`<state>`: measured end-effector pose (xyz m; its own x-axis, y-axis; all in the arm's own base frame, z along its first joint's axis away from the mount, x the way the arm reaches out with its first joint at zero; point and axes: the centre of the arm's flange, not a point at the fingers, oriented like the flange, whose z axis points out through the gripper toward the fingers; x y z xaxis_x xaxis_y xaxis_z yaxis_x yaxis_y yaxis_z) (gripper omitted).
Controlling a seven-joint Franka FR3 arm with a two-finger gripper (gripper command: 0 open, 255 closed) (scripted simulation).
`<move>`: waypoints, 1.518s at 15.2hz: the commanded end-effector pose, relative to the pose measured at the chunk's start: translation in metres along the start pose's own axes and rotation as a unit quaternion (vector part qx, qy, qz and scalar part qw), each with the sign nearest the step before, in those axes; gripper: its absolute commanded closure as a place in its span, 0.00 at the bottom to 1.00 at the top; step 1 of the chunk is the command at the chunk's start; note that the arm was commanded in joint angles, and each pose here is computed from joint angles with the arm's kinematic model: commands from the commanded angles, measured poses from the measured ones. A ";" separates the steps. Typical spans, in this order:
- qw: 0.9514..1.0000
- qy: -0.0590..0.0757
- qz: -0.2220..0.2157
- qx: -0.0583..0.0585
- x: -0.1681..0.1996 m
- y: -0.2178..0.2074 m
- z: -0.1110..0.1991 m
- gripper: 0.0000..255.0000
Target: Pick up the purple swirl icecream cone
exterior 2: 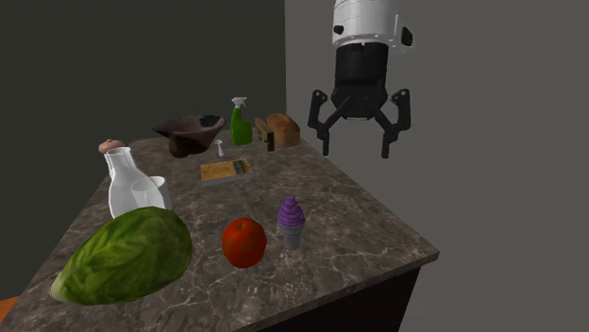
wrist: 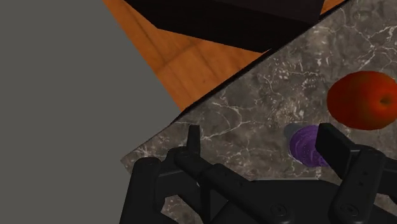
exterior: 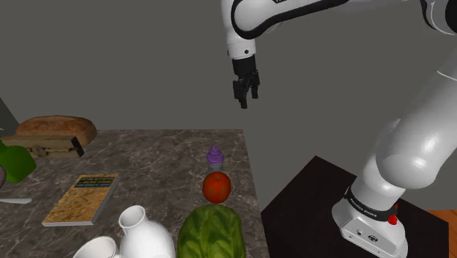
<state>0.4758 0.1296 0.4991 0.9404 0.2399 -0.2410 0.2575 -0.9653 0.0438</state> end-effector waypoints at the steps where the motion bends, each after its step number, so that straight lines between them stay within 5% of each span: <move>1: 0.999 -0.022 -0.023 -0.002 0.024 -0.017 0.014 0.00; 7: 0.992 -0.087 -0.090 -0.007 0.086 -0.072 0.060 0.00; 13: 0.976 -0.150 -0.155 -0.013 0.133 -0.134 0.113 0.00; 23: 0.975 -0.154 -0.160 -0.013 0.145 -0.140 0.156 0.00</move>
<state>0.5416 0.2830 0.3085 0.7005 0.4810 -0.5272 0.5354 -0.8427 -0.0574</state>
